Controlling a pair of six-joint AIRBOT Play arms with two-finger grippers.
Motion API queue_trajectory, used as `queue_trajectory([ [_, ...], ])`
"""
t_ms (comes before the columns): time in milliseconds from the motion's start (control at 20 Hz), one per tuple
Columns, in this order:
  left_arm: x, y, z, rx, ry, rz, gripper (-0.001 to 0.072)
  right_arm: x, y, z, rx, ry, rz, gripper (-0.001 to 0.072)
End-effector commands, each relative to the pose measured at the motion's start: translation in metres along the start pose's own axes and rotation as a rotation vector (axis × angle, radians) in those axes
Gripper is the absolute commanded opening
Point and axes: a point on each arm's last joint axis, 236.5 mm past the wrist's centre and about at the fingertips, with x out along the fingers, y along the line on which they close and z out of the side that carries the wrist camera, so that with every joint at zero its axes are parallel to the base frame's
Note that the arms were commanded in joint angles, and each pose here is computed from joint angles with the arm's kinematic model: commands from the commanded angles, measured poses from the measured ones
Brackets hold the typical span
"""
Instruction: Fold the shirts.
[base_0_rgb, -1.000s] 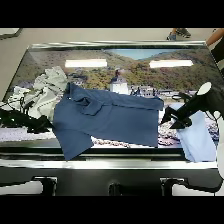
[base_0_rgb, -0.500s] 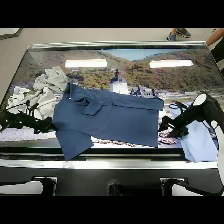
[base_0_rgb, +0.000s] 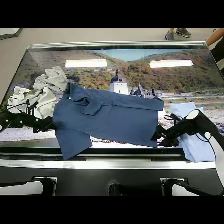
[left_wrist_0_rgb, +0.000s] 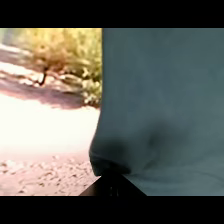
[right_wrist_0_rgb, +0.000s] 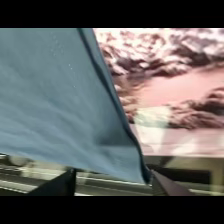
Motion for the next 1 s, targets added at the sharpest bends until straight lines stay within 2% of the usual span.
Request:
queue_trajectory([
  [0, -0.003, -0.011, -0.007, -0.037, 0.024, -0.041, 0.0030, 0.011, 0.007, 0.004, 0.091, -0.021, 0.058, 0.0444],
  [100, -0.004, -0.020, -0.007, -0.048, 0.028, -0.077, 0.0030, 0.012, 0.010, 0.004, 0.110, -0.015, 0.073, 0.0266],
  [250, -0.010, -0.027, -0.008, -0.037, 0.036, -0.096, 0.0030, 0.011, 0.026, -0.002, 0.103, 0.012, 0.140, 0.0042],
  [400, -0.026, -0.035, -0.007, 0.001, 0.013, -0.101, 0.0028, 0.000, 0.033, 0.001, 0.015, -0.019, 0.147, 0.0038],
  [500, -0.062, -0.057, 0.012, 0.059, -0.099, -0.114, 0.0027, -0.045, 0.055, 0.024, -0.139, -0.181, 0.149, 0.0038],
  [600, -0.135, -0.093, 0.045, 0.173, -0.318, -0.105, 0.0026, -0.139, 0.085, 0.058, -0.303, -0.491, 0.078, 0.0038],
  [700, -0.249, -0.148, 0.065, 0.327, -0.630, -0.080, 0.0027, -0.278, 0.125, 0.064, -0.462, -0.890, -0.018, 0.0038],
  [800, -0.393, -0.216, 0.039, 0.481, -1.020, -0.066, 0.0027, -0.429, 0.163, 0.011, -0.557, -1.322, -0.083, 0.0039],
  [850, -0.460, -0.247, 0.008, 0.558, -1.218, -0.061, 0.0027, -0.494, 0.178, -0.037, -0.598, -1.525, -0.099, 0.0039],
  [950, -0.572, -0.297, -0.078, 0.584, -1.584, -0.173, 0.0026, -0.572, 0.191, -0.130, -0.599, -1.809, -0.039, 0.0038],
])
